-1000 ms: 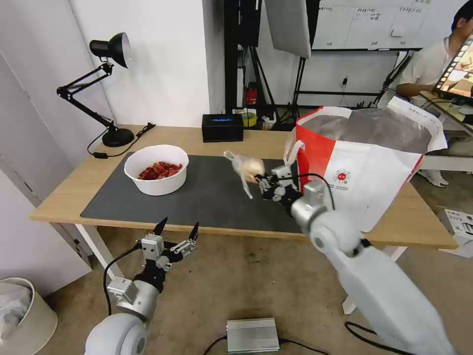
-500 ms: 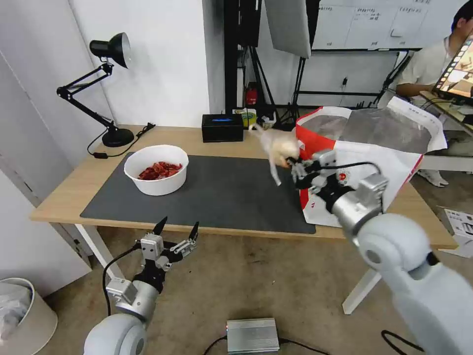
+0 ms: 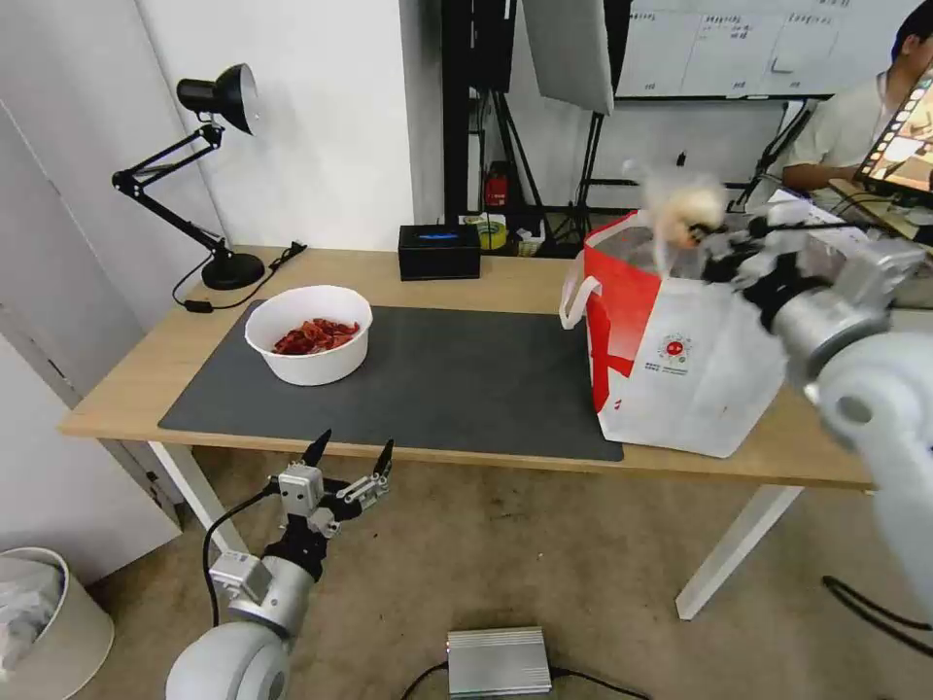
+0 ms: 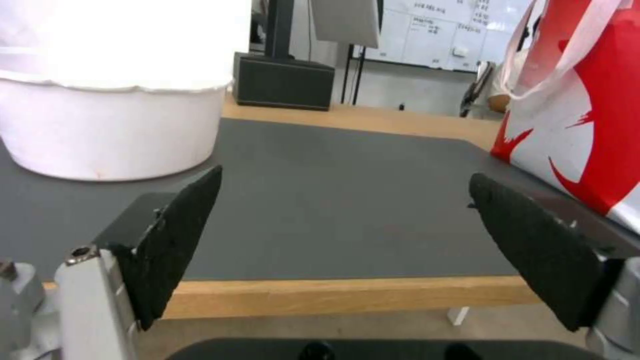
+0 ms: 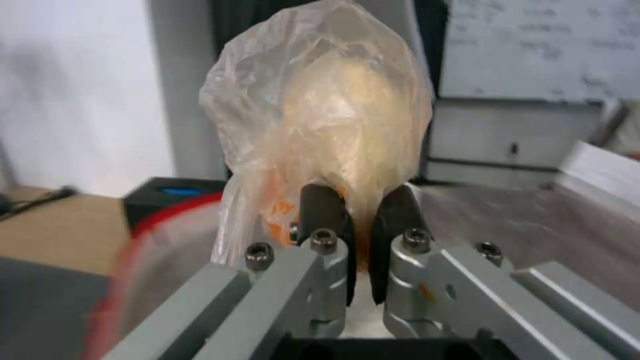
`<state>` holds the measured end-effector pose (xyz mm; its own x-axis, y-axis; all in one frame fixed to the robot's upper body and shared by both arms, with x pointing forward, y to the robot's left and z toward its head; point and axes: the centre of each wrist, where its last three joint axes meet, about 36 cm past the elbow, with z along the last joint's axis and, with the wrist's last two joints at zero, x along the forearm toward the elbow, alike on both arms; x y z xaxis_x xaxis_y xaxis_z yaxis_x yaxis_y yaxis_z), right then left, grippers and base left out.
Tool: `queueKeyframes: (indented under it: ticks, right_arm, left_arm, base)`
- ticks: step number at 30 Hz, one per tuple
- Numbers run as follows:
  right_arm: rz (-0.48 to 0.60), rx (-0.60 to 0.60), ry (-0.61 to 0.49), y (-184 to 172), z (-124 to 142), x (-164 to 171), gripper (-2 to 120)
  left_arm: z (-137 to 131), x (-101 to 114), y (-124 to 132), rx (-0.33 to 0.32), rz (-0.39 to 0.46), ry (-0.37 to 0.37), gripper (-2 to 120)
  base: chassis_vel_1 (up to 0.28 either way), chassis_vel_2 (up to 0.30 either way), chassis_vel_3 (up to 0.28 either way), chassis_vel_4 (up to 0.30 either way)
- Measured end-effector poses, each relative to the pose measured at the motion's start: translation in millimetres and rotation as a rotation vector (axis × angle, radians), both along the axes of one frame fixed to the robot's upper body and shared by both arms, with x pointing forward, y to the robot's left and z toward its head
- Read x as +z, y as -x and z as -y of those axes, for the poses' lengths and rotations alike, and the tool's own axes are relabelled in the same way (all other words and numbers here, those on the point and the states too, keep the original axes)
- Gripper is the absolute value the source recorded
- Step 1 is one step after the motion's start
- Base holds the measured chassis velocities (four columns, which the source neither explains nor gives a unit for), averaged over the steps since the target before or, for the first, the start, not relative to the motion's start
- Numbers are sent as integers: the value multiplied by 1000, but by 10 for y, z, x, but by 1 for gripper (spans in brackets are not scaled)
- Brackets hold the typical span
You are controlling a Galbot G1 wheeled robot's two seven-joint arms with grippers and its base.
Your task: Pick up the trash from the table and place it into the takeout bag.
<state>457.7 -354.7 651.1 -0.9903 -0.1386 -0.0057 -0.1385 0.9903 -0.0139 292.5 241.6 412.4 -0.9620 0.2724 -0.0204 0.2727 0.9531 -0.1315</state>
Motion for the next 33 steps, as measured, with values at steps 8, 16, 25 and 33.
queueKeyframes:
  ticks: [8, 16, 25, 33]
  right_arm:
    - [-71, -72, -34, -137, 192, -67, 3]
    - [-90, -77, -38, -147, 178, -90, 3]
    - [-139, -117, -45, -83, 83, -64, 3]
    - [-220, -153, -29, -48, 80, 38, 3]
  left_arm:
    - [12, -43, -32, -6, -5, 3, 100]
    - [14, -43, -36, -8, -4, 3, 100]
    - [21, -56, -37, -8, -6, 6, 100]
    - [31, -80, -43, -9, -9, 9, 100]
  base:
    - [0, 0, 0, 0]
    - [0, 0, 0, 0]
    - [0, 0, 0, 0]
    - [0, 0, 0, 0]
